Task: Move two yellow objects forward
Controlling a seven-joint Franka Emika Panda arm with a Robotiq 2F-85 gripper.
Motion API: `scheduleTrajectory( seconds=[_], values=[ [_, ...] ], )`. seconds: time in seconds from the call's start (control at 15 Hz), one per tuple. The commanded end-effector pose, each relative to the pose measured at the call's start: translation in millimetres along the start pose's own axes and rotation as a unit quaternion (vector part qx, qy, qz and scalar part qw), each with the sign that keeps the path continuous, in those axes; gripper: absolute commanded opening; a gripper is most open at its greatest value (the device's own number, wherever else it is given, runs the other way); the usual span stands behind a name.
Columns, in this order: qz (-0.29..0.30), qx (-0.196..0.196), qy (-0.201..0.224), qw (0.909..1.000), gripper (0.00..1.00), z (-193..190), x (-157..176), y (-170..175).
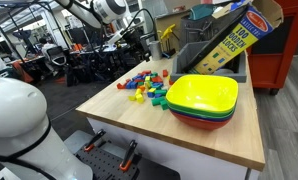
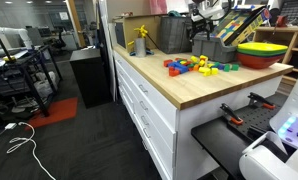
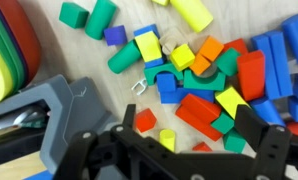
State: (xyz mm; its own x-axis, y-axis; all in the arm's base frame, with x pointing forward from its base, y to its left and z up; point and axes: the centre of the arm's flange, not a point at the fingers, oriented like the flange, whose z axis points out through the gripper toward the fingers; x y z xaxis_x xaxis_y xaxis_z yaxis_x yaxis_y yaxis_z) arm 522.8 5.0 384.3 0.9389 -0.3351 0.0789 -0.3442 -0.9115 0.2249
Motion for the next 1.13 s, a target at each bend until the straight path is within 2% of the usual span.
scheduleTrajectory(
  seconds=[0.0,0.2,0.6,0.73,0.8,1.07],
  values=[
    [0.001,0.034,-0.011,0.9994,1.00,-42,-59,19],
    [-0.010,0.046,-0.020,0.9987,1.00,-69,-96,6],
    [-0.062,0.044,-0.013,0.9970,1.00,-117,-163,-38],
    [-0.072,0.057,-0.015,0.9956,1.00,-127,-182,-54],
    [-0.070,0.047,-0.008,0.9964,1.00,-118,-162,-52],
    [-0.075,0.046,-0.006,0.9961,1.00,-121,-166,-56]
  ],
)
